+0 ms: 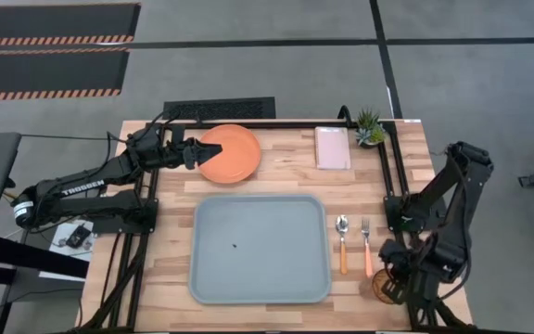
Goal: Pick and place plate/cup/fork/spoon on tray
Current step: Put the yellow glass on the serving tray
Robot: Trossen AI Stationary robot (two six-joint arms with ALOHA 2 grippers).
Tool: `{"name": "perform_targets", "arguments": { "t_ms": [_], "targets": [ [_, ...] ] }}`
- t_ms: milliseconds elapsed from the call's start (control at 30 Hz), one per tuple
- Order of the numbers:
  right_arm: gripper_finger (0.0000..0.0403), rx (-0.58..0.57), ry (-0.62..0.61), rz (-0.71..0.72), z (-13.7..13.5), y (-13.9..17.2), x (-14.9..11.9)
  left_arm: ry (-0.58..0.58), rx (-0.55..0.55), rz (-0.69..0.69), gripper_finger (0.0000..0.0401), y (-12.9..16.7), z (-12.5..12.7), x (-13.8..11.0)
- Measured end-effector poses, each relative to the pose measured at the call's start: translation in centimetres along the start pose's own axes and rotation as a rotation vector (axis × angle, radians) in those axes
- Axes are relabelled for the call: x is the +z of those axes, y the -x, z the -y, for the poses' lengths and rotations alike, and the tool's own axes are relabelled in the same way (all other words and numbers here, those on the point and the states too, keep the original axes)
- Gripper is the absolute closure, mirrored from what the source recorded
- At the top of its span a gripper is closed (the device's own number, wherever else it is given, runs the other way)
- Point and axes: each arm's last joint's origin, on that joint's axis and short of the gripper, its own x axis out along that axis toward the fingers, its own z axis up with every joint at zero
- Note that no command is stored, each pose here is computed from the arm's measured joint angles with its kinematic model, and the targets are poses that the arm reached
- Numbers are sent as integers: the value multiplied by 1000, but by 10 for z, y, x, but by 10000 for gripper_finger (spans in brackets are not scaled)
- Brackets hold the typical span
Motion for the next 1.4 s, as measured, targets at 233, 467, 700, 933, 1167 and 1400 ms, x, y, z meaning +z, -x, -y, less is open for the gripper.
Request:
{"name": "perform_targets", "arguments": {
  "t_ms": [233,467,700,933,1167,1400],
  "targets": [
    [398,76,9,27,12,19,21,16,-19,-20,161,0,1,0],
    [399,132,13,70,26,36,50,47,-30,-31,161,0,1,-1],
    [396,175,3,151,38,54,80,61,-83,-1,161,0,6,3],
    [394,141,4,324,45,73,118,55,-118,28,161,1,9,6],
    [394,-9,-119,468,52,68,167,22,-50,30,161,-5,19,18],
    [393,-90,-134,638,49,55,225,-25,82,38,161,-23,35,41]
  ]
}}
